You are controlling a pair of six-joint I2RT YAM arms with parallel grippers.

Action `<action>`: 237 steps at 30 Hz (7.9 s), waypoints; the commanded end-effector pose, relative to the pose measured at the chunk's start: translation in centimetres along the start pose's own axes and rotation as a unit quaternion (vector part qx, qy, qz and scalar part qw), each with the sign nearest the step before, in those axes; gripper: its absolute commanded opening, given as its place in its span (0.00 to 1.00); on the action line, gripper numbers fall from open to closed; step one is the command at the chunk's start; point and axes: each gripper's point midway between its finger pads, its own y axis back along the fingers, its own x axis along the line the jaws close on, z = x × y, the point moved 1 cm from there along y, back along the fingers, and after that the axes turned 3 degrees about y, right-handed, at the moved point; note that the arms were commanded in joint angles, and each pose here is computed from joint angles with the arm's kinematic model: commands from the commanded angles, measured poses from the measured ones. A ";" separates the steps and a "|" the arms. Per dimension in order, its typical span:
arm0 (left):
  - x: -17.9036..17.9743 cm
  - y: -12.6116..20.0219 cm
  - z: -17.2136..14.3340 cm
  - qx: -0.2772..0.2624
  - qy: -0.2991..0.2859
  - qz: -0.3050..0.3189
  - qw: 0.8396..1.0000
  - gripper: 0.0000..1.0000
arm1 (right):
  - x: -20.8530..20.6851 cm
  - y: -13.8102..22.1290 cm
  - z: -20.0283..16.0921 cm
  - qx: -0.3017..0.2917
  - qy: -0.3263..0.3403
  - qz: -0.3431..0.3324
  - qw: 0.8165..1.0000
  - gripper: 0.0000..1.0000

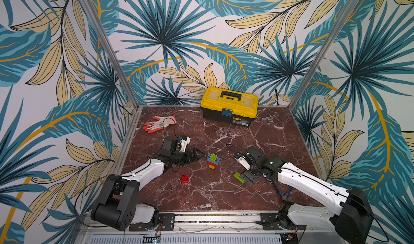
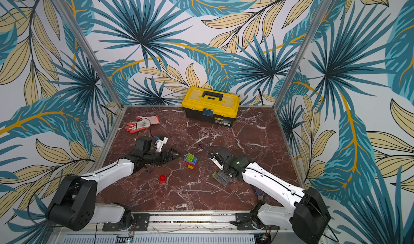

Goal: Assemble a carrot with lego
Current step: Pick up the lego brick from the center of the board, then assemble the lego brick with the lego brick.

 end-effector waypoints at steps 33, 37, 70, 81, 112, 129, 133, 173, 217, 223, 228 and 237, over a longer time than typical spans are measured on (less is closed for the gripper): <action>-0.1 1.1 0.7 -0.020 0.004 0.001 1.000 0.99 | 3.9 -7.6 0.5 0.129 -0.001 0.139 0.982 0.67; -0.1 1.1 0.8 -0.020 0.004 0.001 1.000 0.99 | 3.9 -7.6 -0.6 0.150 0.000 0.135 0.979 0.66; -0.2 -0.8 -0.6 0.015 -0.027 0.004 1.000 0.99 | -0.8 4.9 12.5 0.014 -0.008 0.144 0.989 0.29; 0.5 -1.8 -0.9 0.031 -0.034 0.013 0.999 0.99 | 2.9 4.1 17.6 0.039 0.060 0.171 0.983 0.29; 0.7 -2.3 -0.9 0.039 -0.033 0.009 0.999 0.99 | 5.7 1.0 18.4 0.102 0.116 0.181 0.971 0.31; 0.8 -2.5 -1.0 0.042 -0.032 0.009 0.999 0.99 | 5.6 0.0 18.4 0.111 0.121 0.180 0.970 0.31; 0.9 -2.5 -1.0 0.042 -0.031 0.009 0.999 0.99 | 5.3 0.2 18.4 0.107 0.116 0.175 0.972 0.31; 0.9 -2.6 -0.9 0.043 -0.030 0.010 0.999 0.99 | 5.2 0.3 18.4 0.101 0.105 0.186 0.972 0.31; 1.0 -2.6 -0.9 0.043 -0.028 0.011 0.999 0.99 | 7.6 -4.5 16.2 0.167 0.115 0.168 0.965 0.32; 1.1 -2.6 -0.8 0.041 -0.026 0.013 0.999 0.99 | 6.2 -2.2 18.1 0.125 0.108 0.160 0.973 0.37; 1.1 -2.6 -0.8 0.042 -0.026 0.012 0.999 0.99 | 5.8 -1.1 18.9 0.108 0.103 0.161 0.976 0.41; 1.0 -2.5 -0.7 0.040 -0.026 0.012 0.999 0.99 | 4.7 0.5 20.1 0.071 0.083 0.155 0.982 0.54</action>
